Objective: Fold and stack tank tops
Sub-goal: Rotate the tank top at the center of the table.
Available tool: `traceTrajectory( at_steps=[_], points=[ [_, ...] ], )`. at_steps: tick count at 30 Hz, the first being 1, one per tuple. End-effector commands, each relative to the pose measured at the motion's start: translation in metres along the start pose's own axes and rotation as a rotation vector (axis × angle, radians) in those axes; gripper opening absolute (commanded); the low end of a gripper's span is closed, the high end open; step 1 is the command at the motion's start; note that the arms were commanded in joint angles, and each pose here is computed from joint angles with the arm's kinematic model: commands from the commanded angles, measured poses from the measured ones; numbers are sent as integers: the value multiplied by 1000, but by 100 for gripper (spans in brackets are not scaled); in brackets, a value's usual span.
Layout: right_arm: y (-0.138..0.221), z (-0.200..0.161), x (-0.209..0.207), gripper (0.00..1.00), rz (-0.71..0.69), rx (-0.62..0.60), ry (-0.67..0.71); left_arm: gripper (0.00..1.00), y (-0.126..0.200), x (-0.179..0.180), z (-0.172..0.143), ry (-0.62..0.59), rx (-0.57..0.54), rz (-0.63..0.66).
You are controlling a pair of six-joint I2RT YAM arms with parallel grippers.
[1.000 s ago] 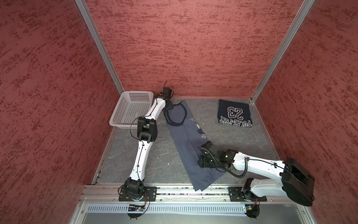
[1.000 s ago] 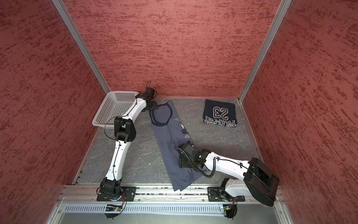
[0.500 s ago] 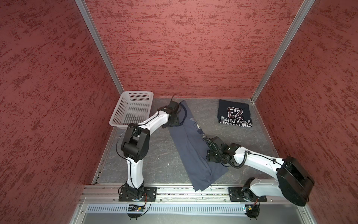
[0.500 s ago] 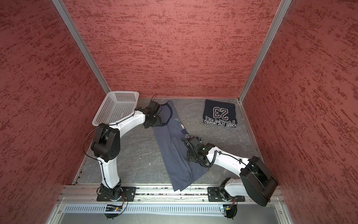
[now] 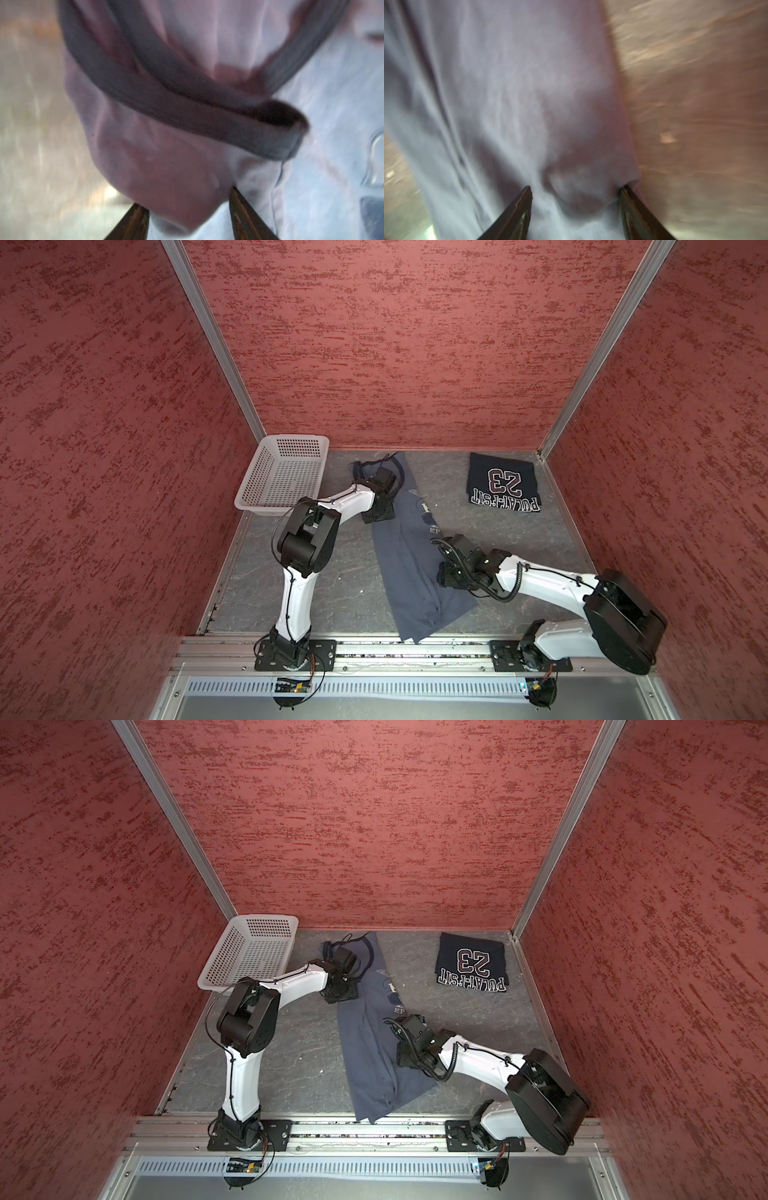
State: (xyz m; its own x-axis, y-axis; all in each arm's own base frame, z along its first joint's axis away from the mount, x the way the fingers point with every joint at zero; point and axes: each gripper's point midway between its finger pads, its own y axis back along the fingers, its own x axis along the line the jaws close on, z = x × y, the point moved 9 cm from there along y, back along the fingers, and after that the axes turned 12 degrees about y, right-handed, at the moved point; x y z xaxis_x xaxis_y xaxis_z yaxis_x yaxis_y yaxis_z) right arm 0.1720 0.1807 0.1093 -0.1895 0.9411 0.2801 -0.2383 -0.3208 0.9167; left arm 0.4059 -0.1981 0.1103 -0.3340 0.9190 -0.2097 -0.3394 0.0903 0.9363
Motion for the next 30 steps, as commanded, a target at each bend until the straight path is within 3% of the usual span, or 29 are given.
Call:
traceTrajectory(
  at_steps=[1,4,7,12,16,19,24,30],
  points=[
    [-12,-33,3,67,71,140,-67,60,-25,3,14,-51,11,11],
    [-11,-37,12,68,113,146,-60,60,-20,-7,24,-92,-4,-11],
    [-4,-34,15,69,92,133,-48,67,0,-14,23,-116,-26,-21],
    [36,-26,11,71,62,14,-67,81,63,3,-3,-101,-53,-44],
    [49,-35,3,71,59,14,-88,83,107,40,-51,-67,-24,-76],
    [48,-45,-4,69,71,38,-100,83,122,70,-95,-50,48,-81],
    [48,-55,-8,67,107,63,-101,82,133,110,-165,-28,216,-104],
    [39,-65,-12,61,136,97,-117,78,134,124,-225,-44,388,-79]
  ],
)
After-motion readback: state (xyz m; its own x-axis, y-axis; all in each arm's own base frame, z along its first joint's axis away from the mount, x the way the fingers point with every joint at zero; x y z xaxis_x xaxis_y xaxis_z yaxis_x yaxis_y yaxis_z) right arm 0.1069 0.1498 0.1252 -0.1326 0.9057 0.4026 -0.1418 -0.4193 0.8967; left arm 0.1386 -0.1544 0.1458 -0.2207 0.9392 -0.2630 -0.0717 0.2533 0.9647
